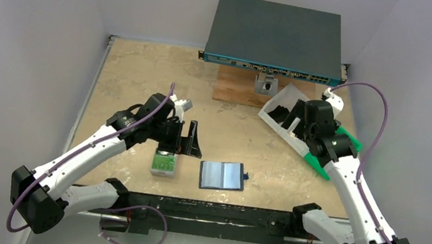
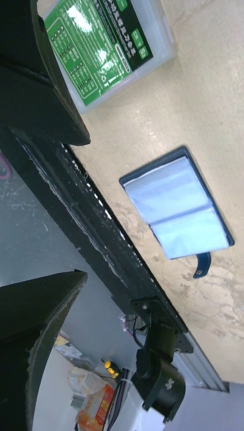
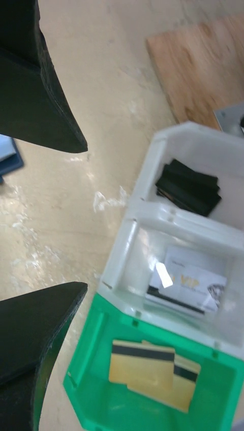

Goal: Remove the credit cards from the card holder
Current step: Remove the credit card from the card holder.

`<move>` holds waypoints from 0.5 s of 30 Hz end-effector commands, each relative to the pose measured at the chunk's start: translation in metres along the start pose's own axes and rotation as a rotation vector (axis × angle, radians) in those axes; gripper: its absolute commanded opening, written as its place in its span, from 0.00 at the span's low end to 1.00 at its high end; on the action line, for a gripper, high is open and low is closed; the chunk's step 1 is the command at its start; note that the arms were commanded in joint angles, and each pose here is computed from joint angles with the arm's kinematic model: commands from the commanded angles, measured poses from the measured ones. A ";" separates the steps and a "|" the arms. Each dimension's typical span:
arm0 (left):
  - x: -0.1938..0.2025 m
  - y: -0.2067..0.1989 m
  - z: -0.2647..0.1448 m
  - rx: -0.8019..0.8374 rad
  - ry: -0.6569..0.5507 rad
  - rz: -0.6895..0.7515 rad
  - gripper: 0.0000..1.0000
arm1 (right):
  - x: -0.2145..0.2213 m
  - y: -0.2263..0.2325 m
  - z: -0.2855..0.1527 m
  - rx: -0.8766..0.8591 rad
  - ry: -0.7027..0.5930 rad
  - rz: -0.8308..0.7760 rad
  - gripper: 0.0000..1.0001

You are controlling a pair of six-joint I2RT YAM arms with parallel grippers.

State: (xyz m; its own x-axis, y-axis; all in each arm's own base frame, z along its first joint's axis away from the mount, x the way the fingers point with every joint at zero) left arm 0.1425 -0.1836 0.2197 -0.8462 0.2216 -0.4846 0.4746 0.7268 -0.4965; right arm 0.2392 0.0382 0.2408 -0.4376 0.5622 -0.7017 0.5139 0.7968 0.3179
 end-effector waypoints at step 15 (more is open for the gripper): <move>0.014 0.039 0.027 -0.213 -0.065 -0.137 0.99 | 0.199 0.092 -0.074 -0.497 0.381 -0.202 0.99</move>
State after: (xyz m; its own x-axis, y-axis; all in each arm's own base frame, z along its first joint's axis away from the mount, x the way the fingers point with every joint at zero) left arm 0.1481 -0.1684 0.1776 -0.8866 0.1439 -0.4397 0.3358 0.8539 -0.3977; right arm 0.1551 0.2024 0.1885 -0.7525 0.3494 -0.5582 0.0643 0.8825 0.4658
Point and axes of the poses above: each gripper's point midway between its finger pads, its own z axis out along the fingers, its own y axis along the line the jaws close on, x = y × z, the point moved 6 cm from there along -z, back along the fingers, and after that the axes turned 13 degrees about z, right-handed, at the moved point
